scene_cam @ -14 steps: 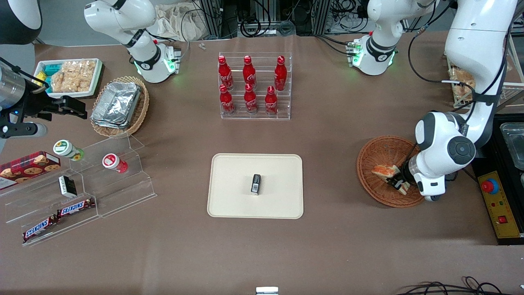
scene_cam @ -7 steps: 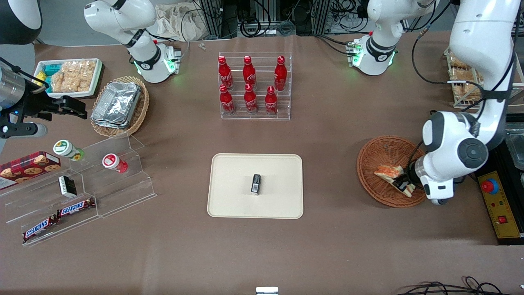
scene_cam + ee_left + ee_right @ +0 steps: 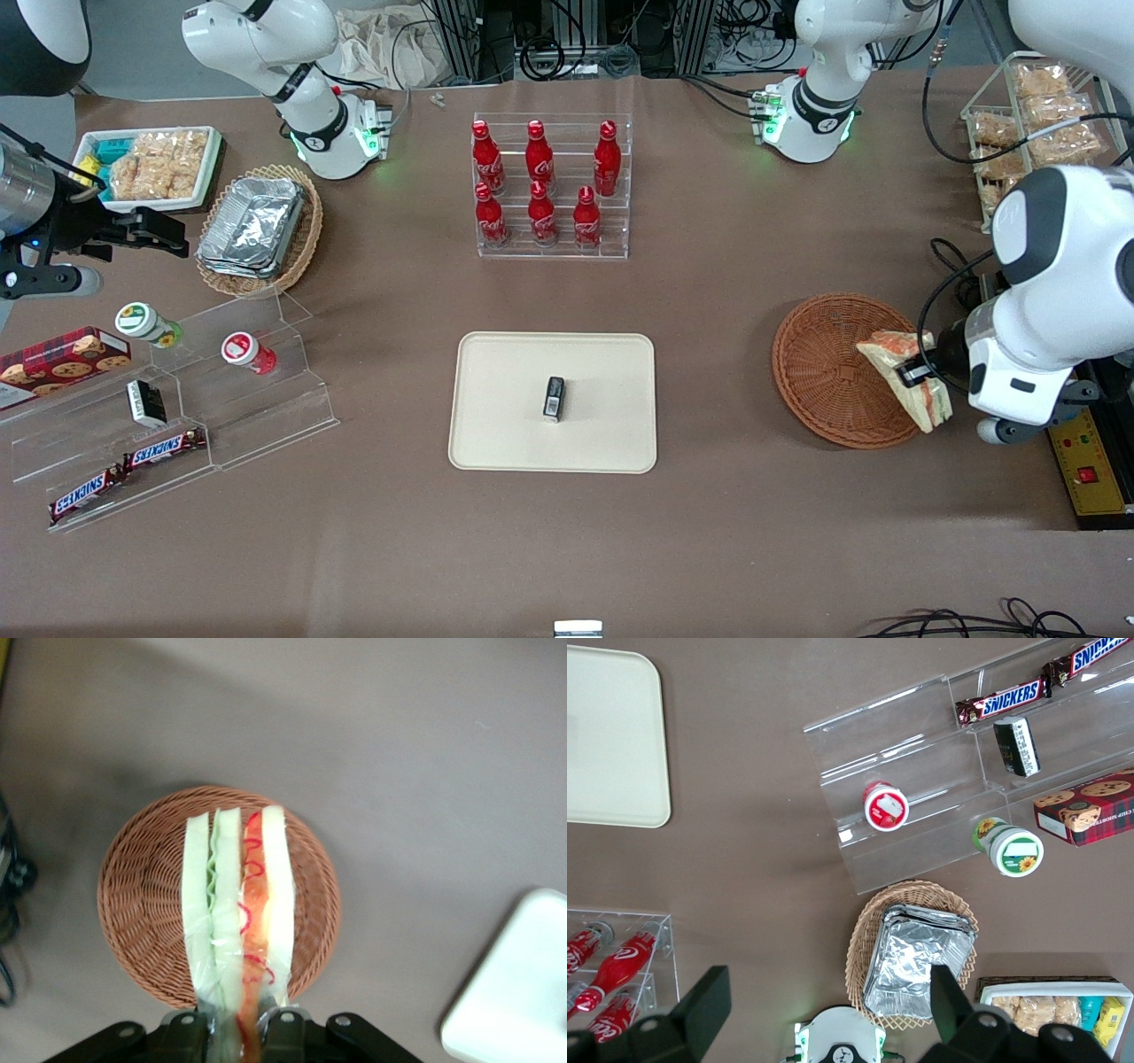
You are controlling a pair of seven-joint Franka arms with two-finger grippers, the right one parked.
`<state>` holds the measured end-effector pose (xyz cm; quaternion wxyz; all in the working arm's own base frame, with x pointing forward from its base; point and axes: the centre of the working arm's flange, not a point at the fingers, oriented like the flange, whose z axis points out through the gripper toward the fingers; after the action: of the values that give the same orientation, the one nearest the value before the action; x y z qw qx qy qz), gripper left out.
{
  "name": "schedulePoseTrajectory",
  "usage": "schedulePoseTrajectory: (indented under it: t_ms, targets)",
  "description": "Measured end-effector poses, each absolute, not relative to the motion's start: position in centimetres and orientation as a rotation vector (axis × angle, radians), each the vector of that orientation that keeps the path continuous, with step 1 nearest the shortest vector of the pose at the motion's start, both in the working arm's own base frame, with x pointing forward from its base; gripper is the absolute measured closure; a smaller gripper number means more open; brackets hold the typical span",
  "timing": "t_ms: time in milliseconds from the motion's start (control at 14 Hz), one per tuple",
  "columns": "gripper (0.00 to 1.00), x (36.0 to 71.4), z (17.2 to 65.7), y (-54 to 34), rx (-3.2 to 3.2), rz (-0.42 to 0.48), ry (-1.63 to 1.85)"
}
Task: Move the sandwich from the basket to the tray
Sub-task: 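Lift the sandwich and carry it over the cream tray, then lower the sandwich onto the tray beside the black box and release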
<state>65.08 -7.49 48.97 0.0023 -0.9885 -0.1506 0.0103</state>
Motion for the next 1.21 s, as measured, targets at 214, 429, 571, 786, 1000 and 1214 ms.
schedulePoseTrajectory:
  t_ms: [214, 429, 571, 786, 1000, 1214]
  targets:
    - [0.81, 63.7, 48.0, -16.9, -3.141, 0.068, -0.124]
    - [0.81, 61.4, 43.2, -29.5, -3.127, 0.124, 0.141]
    - [0.81, 62.2, 39.3, -34.4, -3.174, 0.079, 0.213]
    - [0.81, 63.9, 31.4, -38.4, -3.251, 0.029, 0.257]
    - [0.81, 63.1, 25.6, -41.3, -3.270, 0.069, 0.288]
    - [0.81, 63.1, 23.8, -41.8, -3.282, 0.062, 0.285]
